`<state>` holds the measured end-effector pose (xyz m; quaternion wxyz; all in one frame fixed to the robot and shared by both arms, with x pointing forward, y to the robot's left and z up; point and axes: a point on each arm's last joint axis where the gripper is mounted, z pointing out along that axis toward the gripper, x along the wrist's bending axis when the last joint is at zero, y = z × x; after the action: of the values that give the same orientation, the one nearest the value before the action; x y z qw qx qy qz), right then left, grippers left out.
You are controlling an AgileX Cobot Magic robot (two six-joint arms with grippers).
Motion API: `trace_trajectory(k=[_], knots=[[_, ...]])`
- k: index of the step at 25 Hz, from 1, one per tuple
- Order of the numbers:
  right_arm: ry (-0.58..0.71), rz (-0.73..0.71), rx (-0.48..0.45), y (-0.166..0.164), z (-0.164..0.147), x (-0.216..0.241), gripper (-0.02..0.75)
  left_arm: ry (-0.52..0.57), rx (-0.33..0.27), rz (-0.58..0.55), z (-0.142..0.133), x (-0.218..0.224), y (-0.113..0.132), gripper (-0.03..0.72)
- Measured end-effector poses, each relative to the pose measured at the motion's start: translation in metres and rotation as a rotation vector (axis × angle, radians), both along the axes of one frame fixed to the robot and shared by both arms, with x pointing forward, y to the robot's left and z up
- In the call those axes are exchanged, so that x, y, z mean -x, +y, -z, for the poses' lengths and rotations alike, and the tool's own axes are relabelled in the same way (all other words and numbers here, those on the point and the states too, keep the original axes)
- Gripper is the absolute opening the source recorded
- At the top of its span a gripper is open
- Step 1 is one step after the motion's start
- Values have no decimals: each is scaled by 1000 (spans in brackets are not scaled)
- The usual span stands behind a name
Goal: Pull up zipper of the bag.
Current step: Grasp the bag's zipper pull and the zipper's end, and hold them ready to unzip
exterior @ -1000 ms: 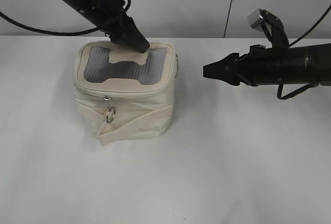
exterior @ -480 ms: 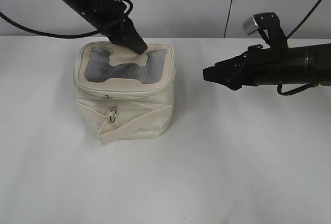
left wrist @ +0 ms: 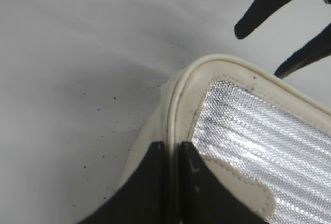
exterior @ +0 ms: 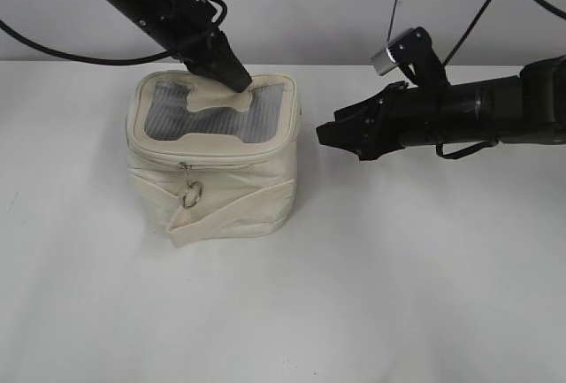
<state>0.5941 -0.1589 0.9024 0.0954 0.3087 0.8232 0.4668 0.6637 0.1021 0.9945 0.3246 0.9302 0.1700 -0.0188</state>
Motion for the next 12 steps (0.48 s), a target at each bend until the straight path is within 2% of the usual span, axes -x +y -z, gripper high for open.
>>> trace_trajectory(k=[7,12], knots=[[59,16,-13,27,6,-6,394,4,2,-8,0,0,0,47],[97,46,-17,29,11,-7,395,4,2,-12,0,0,0,47]])
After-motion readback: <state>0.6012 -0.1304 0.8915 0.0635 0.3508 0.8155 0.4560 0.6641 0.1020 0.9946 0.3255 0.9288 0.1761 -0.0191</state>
